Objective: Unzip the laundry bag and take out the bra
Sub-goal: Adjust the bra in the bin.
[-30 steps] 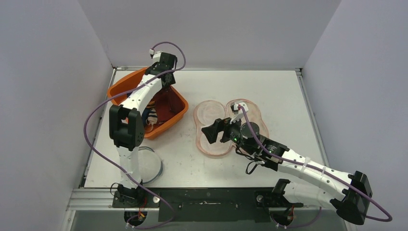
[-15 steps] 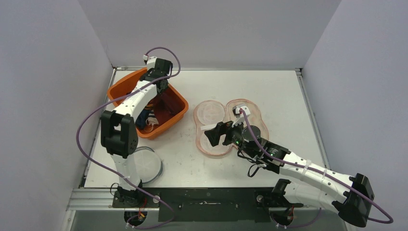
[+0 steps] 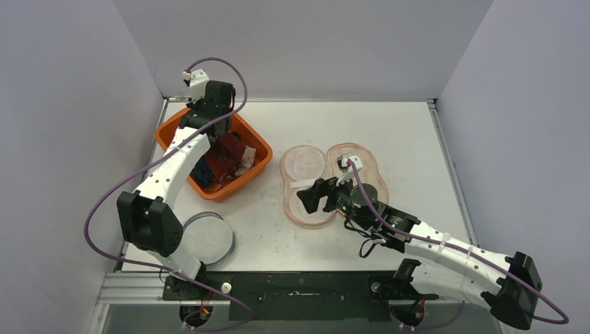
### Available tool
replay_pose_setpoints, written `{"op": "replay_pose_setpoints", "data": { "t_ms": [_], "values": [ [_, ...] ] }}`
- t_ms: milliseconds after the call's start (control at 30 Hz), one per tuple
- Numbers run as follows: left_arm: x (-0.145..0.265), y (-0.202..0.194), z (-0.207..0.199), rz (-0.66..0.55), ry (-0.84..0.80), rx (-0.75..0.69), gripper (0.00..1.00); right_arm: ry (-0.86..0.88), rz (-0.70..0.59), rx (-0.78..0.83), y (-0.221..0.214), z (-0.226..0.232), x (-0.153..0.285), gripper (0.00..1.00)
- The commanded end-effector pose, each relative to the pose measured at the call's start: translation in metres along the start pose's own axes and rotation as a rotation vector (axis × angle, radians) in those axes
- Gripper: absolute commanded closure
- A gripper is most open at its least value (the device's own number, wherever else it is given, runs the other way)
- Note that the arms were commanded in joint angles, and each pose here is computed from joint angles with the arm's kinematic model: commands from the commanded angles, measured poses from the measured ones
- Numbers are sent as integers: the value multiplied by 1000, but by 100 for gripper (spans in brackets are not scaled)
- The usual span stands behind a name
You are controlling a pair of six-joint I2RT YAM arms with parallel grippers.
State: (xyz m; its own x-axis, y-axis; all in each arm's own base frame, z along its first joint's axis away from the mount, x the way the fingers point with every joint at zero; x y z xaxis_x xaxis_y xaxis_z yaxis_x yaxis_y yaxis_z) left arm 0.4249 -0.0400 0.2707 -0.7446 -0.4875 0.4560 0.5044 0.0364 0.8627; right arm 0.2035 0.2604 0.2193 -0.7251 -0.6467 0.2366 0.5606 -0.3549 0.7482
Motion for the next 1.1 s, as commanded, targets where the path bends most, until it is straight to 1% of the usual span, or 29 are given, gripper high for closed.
{"op": "replay_pose_setpoints", "data": {
  "t_ms": [0, 167, 300, 400, 500, 567, 600, 633, 667, 733, 767, 900, 933, 1000, 1067],
  "values": [
    [5, 9, 20, -29, 72, -32, 100, 45, -52, -20, 11, 10, 5, 5],
    [-18, -9, 12, 42, 124, -95, 100, 44, -57, -23, 10, 7, 9, 5],
    [-43, -20, 6, 62, 186, -109, 100, 29, -66, -18, 12, 4, 12, 5],
    [-59, -25, 3, 77, 250, -146, 100, 15, -71, -10, 12, 0, 13, 5],
    [-70, -28, 1, 65, 323, -185, 100, 5, -75, -4, 13, -2, 13, 5],
    [-77, -33, -2, 63, 345, -220, 100, 2, -76, 2, 13, -3, 13, 5],
    [-81, -36, -4, 68, 350, -234, 98, -1, -79, 5, 13, -4, 13, 5],
    [-85, -39, -5, 74, 357, -244, 84, -4, -80, 8, 13, -4, 13, 5],
    [-88, -42, -6, 83, 361, -254, 75, -8, -80, 11, 13, -5, 13, 5],
    [-89, -47, -9, 97, 360, -249, 66, -28, -88, 12, 14, -9, 13, 5],
    [-88, -48, -9, 102, 354, -240, 58, -35, -93, 11, 15, -10, 14, 4],
    [-66, -32, -10, 52, 316, -198, 14, -35, -97, 17, 16, -10, 14, 4],
    [-57, -26, -9, 35, 311, -191, 2, -34, -95, 18, 16, -9, 14, 4],
    [-40, -15, -5, 8, 290, -166, 4, -35, -92, 17, 15, -10, 13, 4],
    [-23, -6, -1, -4, 236, -125, 4, -32, -88, 15, 12, -11, 13, 4]
  ]
}}
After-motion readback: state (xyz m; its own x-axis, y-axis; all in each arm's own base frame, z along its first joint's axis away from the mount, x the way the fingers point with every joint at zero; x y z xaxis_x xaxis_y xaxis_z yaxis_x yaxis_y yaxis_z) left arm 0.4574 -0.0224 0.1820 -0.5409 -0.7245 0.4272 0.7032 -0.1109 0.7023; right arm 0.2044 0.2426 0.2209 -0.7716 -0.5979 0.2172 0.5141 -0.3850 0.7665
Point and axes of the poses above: each gripper's point midway between its finger pads, its own x axis back along the fingers, its own z axis along the line the jaws close on, y = z × x, the point moved 2 cm from there along x, back along the fingers, and after that the axes turned 15 degrees about -x, right-handed, at the moved point
